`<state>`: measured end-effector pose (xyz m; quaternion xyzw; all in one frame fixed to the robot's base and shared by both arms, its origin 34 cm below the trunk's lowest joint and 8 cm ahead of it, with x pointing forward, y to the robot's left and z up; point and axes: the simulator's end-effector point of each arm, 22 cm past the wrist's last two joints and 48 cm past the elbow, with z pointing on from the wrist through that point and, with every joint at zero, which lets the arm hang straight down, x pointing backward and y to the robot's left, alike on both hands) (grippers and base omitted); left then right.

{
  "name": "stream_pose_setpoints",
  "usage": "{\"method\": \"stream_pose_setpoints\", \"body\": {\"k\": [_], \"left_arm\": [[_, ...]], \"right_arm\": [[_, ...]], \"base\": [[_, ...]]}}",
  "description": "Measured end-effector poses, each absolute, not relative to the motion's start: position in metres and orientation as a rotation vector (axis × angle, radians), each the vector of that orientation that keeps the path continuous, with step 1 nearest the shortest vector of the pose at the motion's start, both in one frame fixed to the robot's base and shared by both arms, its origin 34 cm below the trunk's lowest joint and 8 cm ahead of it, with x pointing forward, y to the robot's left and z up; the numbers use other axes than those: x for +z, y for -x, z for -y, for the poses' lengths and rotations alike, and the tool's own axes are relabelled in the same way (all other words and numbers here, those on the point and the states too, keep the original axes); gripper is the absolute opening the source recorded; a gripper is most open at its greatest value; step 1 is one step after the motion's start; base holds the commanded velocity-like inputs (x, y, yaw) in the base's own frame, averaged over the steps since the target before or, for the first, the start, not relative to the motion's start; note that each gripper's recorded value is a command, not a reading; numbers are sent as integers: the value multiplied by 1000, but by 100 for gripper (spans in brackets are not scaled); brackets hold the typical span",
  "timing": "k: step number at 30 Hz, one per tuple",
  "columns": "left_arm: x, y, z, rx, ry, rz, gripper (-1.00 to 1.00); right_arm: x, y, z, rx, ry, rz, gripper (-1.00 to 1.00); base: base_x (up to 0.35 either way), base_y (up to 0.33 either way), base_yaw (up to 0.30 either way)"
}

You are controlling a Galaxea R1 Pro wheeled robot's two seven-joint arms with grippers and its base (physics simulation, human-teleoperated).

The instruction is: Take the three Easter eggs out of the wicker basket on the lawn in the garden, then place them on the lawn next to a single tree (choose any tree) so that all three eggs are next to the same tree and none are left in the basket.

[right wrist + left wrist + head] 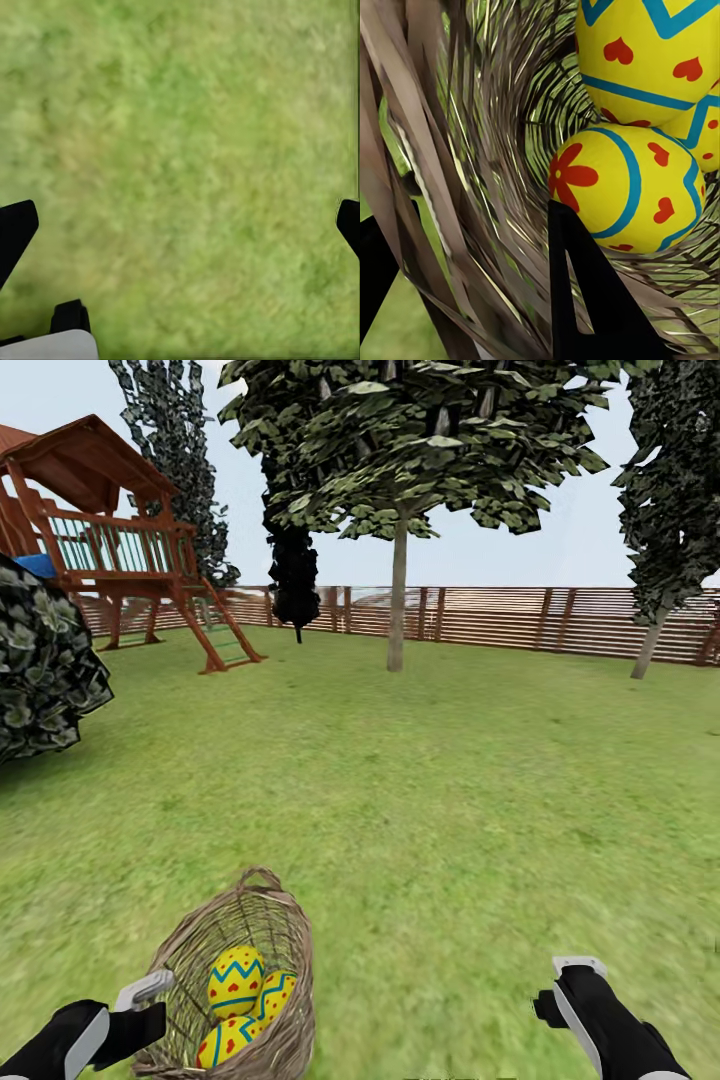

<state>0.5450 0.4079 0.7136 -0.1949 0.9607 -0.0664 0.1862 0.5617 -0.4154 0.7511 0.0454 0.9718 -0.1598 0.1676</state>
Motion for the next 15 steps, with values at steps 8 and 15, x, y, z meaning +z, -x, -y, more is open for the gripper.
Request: {"method": "stream_pose_setpoints", "body": {"k": [8,15], "left_arm": [[717,-545,-408,-191,552,-2703,-100],[718,-545,-408,-191,550,-2704,-100]], "right_arm": [[754,-560,415,-455,-129,-2768,100],[753,-560,414,-452,-128,-2769,100]], "base": [[0,0,-209],[202,0,-6]]}}
